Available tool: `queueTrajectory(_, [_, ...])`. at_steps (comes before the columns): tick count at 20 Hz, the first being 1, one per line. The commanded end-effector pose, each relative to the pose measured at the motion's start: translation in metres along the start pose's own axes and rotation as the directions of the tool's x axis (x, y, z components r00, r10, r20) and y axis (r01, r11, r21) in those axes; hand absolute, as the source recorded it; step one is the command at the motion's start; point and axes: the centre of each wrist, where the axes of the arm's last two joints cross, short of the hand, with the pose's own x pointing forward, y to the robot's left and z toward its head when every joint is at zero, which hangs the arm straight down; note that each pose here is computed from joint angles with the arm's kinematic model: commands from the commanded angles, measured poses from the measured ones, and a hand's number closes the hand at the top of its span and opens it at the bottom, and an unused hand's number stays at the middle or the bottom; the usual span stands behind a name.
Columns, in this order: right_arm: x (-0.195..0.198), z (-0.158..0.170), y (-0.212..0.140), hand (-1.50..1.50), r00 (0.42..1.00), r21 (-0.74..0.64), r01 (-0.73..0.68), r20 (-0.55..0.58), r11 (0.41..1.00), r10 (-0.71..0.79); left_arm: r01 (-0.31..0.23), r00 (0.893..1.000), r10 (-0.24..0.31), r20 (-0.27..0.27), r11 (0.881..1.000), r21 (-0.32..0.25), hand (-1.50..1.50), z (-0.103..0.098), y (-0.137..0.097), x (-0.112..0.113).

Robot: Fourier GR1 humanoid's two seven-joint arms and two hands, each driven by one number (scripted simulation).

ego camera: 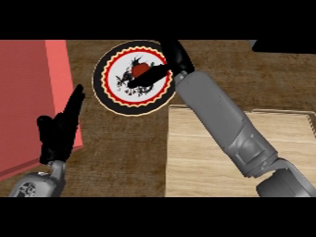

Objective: Pick the bell pepper from the tray and place it in the plate

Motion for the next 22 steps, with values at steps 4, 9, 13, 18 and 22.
queueTrajectory(4, [-0.03, 0.0, -0.027, -1.5, 0.987, 0.028, 0.15, 0.048, 0.988, -0.151, 0.022, 0.99, -0.019, -0.137, 1.0, 0.021, 0.0, 0.007, 0.011, -0.032])
queueTrajectory(9, [-0.049, 0.012, -0.005, -1.5, 0.977, 0.06, 0.182, 0.098, 0.982, -0.187, 0.046, 0.988, -0.044, -0.145, 0.999, 0.016, 0.0, 0.001, 0.014, -0.038])
queueTrajectory(13, [-0.047, 0.007, -0.008, -1.5, 0.977, 0.057, 0.169, 0.119, 0.984, -0.175, 0.015, 0.989, -0.011, -0.149, 1.0, 0.022, 0.0, 0.01, 0.01, -0.038])
queueTrajectory(18, [-0.055, 0.01, -0.005, -1.5, 0.991, 0.017, 0.115, 0.066, 0.993, -0.116, 0.018, 0.991, -0.017, -0.133, 1.0, 0.008, 0.0, -0.002, -0.006, -0.026])
queueTrajectory(22, [-0.06, 0.011, -0.004, -1.5, 0.999, -0.008, 0.04, 0.035, 0.999, -0.039, 0.035, 0.989, -0.035, -0.145, 0.999, -0.002, 0.0, 0.0, 0.01, -0.033])
